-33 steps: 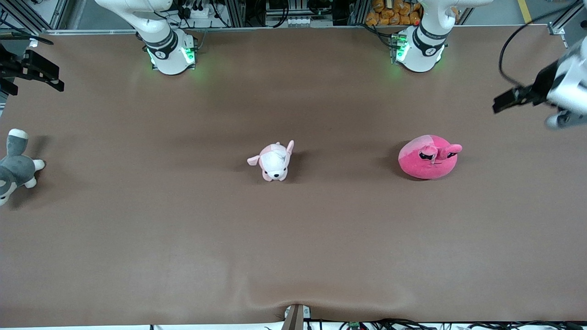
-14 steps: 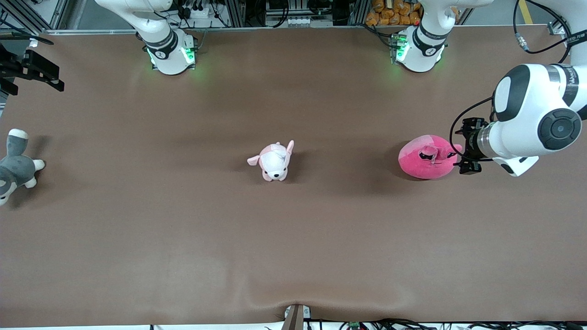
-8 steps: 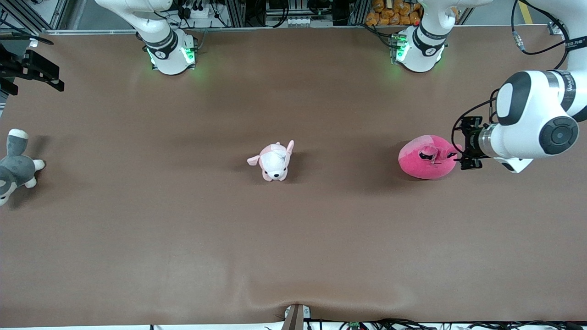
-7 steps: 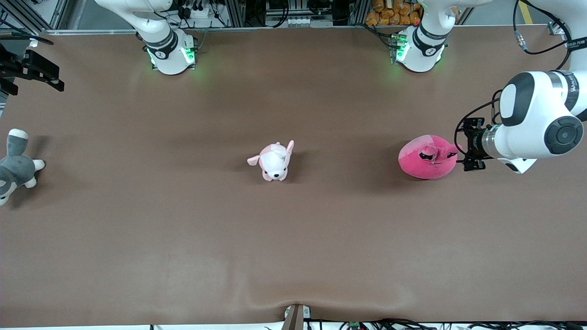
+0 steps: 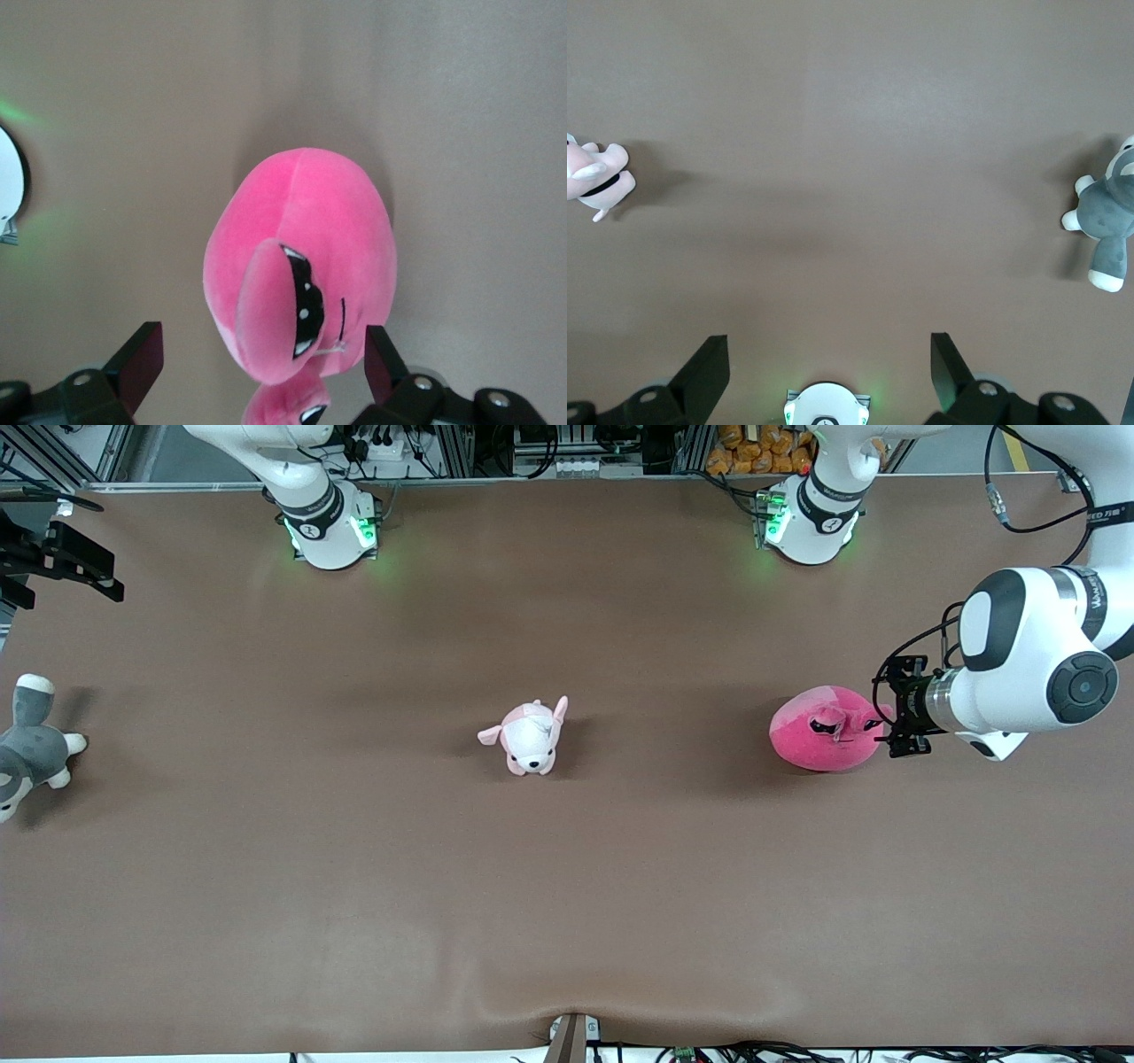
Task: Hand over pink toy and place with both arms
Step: 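Close the left gripper on the pink plush's head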
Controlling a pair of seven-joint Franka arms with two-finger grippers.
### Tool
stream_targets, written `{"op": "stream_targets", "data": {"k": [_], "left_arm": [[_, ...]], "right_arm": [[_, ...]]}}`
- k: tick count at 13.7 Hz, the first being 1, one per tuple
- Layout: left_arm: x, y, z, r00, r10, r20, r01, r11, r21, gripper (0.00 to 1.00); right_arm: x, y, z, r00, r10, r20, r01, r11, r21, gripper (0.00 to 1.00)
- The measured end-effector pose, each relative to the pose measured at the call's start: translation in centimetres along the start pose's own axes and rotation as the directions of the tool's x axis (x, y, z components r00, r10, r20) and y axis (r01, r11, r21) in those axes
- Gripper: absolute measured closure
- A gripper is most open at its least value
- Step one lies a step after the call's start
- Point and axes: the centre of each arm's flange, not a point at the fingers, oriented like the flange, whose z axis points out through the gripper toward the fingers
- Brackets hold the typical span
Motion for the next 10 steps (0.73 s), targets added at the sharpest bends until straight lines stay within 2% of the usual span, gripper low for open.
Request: {"op": "stream_targets", "data": {"k": [4,10], "left_arm": [[0.4,0.4,1.3,1.000,-0.009,0.007,0.009,1.000,0.013,0.00],[1.9,0.6,1.4,0.996,-0.048,0.074,0.047,0.999,0.021,0.02]], "right_arm": [[0.0,0.0,0.0,1.000,0.000,0.000,0.000,1.000,0.000,0.00],[0.0,0.0,0.0,1.000,0.000,0.000,0.000,1.000,0.000,0.00]]}}
